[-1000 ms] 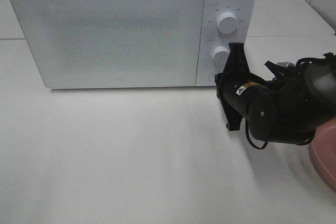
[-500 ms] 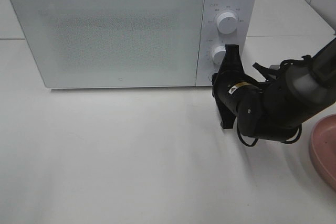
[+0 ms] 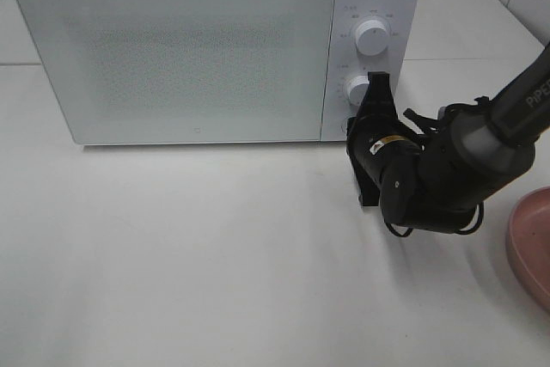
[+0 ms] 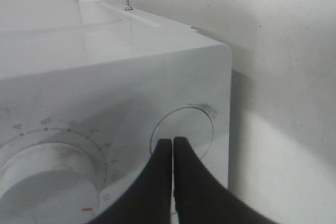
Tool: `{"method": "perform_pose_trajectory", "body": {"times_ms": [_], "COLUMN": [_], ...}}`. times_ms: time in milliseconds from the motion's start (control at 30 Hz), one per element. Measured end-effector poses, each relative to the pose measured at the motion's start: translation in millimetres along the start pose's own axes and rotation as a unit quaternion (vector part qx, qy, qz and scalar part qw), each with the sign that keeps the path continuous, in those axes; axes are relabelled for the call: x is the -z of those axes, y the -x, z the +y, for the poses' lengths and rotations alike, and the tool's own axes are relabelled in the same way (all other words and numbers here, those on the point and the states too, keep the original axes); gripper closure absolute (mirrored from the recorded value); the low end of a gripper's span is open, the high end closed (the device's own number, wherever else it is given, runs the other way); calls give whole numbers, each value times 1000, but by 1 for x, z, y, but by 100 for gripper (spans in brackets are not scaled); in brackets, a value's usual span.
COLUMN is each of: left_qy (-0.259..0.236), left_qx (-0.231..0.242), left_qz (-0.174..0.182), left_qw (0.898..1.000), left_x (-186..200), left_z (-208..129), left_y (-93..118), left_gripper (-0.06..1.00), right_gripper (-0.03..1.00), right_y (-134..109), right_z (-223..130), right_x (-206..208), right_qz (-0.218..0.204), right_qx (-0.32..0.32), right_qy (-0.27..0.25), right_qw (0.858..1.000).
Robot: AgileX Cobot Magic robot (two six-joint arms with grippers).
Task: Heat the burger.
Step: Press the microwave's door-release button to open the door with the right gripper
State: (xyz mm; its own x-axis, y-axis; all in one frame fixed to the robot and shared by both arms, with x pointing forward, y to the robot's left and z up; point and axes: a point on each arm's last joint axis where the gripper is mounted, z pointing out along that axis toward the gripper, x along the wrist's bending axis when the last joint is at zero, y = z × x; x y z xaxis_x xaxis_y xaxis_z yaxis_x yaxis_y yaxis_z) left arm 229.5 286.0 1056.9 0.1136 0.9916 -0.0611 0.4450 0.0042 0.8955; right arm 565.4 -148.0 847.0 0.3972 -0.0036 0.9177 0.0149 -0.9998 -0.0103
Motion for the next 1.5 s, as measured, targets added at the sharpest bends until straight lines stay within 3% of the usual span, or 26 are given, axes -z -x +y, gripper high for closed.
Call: {"method": "perform_pose_trajectory", "body": {"times_ms": [533, 1500], "left_qy": [0, 0], "left_qx": [0, 0], "left_qz": [0, 0], "left_qw": [1000, 1000], "left_x": [0, 0], "left_z": [0, 0], "left_y": [0, 0], "left_gripper": [-4, -4], "right_gripper": [96, 96], "right_y": [-2, -2], "right_z": [2, -3], "right_x": [-11, -26], "right_qz": [-14, -5], "right_qx": [-2, 15], "right_qy": [4, 22], "right_qw": [1000, 1000]}}
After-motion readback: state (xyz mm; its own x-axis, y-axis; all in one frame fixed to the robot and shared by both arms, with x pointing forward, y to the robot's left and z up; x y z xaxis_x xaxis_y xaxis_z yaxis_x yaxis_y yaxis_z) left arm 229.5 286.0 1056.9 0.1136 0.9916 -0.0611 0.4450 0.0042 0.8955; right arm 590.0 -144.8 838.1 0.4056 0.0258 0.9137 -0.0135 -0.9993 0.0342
